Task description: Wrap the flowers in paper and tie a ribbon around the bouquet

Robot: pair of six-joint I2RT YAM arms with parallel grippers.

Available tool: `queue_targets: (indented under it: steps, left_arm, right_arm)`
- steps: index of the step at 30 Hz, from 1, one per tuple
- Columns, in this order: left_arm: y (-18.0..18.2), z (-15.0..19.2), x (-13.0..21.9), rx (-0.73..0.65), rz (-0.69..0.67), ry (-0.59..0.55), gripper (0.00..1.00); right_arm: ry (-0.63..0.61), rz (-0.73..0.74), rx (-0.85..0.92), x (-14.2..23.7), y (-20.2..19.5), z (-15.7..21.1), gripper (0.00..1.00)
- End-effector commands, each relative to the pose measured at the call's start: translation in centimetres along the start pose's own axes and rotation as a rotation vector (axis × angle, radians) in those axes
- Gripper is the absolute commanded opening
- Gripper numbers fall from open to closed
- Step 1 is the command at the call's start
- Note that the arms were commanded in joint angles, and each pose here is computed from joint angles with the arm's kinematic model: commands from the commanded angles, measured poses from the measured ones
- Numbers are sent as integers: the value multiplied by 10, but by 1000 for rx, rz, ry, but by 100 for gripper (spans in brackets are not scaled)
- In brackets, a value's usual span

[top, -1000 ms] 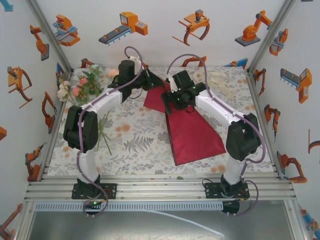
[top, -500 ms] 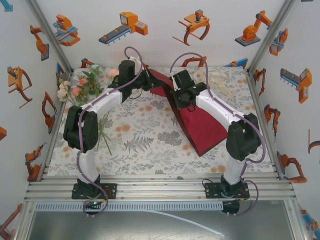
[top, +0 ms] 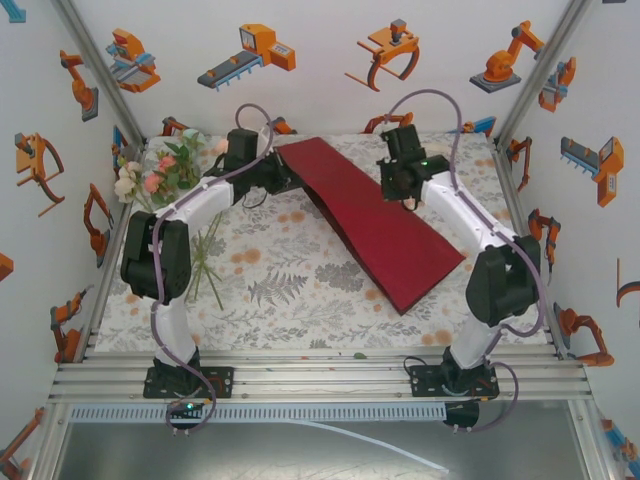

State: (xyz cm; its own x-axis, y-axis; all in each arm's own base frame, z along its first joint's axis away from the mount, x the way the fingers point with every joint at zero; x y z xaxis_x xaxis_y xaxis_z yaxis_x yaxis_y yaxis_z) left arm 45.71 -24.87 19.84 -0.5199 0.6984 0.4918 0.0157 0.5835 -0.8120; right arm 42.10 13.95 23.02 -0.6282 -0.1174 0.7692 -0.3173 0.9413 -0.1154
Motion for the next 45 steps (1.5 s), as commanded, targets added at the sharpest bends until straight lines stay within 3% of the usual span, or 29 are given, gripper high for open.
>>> queue_targets:
  steps: [1,3,4,6,8,9,16,23,33,35,37,40,43,45]
  left_arm:
    - [-12,-4,21,-58,10,-16,0]
    - [-14,-4,20,-61,26,-10,0]
    - [-15,-3,19,-53,37,-4,0]
    - [-16,-3,14,-31,55,5,0]
    - [-17,-2,11,-20,66,5,0]
    - [-18,-2,9,-19,68,7,0]
    - [-23,1,6,-21,70,26,0]
    - [-26,2,10,-28,65,29,0]
    - [-29,3,9,-23,72,27,0]
    - [-29,3,9,-21,71,27,0]
    - [-29,3,10,-19,69,26,0]
    - [-29,3,11,-25,64,23,0]
    - [-25,0,15,-35,42,17,0]
    - [-17,-2,22,-57,-8,13,0]
  right_arm:
    - [-56,69,-19,27,-31,-13,0]
    - [-73,-23,55,32,-17,-19,0]
    - [-99,-132,59,34,-1,-24,11]
    - [-141,-302,59,42,34,-32,43]
    - [-173,-354,128,46,69,-36,62]
    - [-191,-360,155,47,84,-38,67]
    - [-244,-420,296,24,141,-51,72]
    - [-262,-399,402,-5,153,-59,79]
    - [-245,-306,516,-42,160,-64,77]
    - [-244,-292,527,-47,159,-64,73]
    - [-240,-270,537,-50,157,-64,65]
    - [-230,-244,547,-49,154,-65,36]
    - [-242,-209,532,-37,144,-71,1]
    - [-260,-173,484,-21,127,-78,0]
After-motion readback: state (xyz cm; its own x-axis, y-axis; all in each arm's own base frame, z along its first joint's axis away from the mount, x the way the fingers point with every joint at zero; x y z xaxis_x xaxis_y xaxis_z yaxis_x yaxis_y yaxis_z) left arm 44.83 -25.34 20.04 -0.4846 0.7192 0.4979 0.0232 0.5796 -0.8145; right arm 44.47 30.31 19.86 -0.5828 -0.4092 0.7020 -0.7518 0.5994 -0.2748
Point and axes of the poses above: each hand's point on the last joint's axis, 136 mm out from that joint toward the fingers, its own x axis back along the fingers, its own y axis along the line the jaws close on, z = x × y, the point moved 4 cm from there along x, back along the fingers, and after that the axes turned 12 degrees about x, right-handed, at the moved point
